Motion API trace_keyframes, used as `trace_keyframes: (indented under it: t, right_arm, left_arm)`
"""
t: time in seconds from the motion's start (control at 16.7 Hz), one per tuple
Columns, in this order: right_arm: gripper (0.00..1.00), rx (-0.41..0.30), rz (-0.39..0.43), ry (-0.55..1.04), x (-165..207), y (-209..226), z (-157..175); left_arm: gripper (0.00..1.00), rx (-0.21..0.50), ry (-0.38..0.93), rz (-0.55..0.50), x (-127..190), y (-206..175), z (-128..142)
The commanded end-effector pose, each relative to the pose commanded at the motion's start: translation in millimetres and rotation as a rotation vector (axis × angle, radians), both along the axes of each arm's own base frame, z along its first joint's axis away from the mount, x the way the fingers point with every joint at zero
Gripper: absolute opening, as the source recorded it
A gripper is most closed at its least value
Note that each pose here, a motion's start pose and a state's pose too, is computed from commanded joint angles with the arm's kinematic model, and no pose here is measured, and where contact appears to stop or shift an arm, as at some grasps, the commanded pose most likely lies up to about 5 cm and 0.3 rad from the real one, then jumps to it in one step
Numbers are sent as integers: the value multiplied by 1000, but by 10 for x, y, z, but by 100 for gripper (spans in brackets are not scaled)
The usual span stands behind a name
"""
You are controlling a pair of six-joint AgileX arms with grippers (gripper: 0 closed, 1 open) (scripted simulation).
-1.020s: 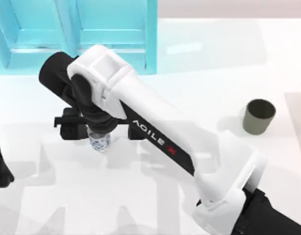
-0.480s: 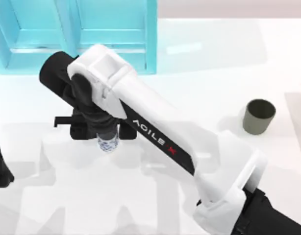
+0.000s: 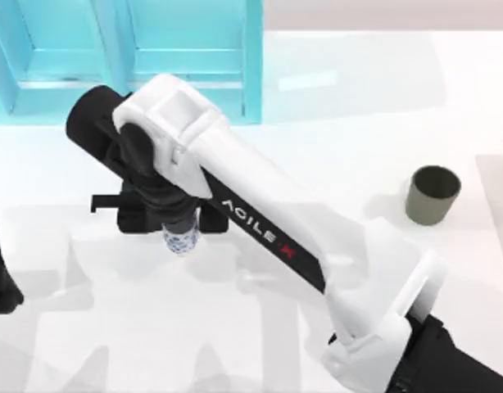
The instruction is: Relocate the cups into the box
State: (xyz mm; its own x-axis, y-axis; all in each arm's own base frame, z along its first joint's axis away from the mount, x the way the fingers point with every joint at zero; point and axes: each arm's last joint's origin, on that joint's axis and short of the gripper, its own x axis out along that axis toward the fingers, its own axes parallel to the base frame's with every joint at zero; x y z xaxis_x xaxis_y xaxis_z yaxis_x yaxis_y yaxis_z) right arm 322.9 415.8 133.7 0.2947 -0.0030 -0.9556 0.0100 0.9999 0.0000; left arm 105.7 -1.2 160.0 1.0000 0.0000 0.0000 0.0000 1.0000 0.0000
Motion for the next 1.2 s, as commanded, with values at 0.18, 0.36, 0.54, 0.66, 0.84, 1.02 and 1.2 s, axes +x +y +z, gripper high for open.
trace_keyframes:
  t: [0.18,0.36,0.54,0.66,0.84,1.02,1.2]
  right_arm:
    - [0,3,3,-2,-6,11,24]
    - [0,12,2,-12,60,-4,171]
    - [0,16,-1,-19,158,-57,383]
    - [0,14,-3,-19,209,-127,530]
    - [0,3,-4,-9,227,-303,704]
    - [0,-9,-4,4,166,-553,822]
    - [0,-10,-1,8,70,-792,912]
  left_arm:
    - [100,0,0,0,0,0,0]
    - [100,0,0,0,0,0,0]
    - [100,0,0,0,0,0,0]
    - [100,0,0,0,0,0,0]
    - [100,0,0,0,0,0,0]
    - [100,0,0,0,0,0,0]
    - [100,0,0,0,0,0,0]
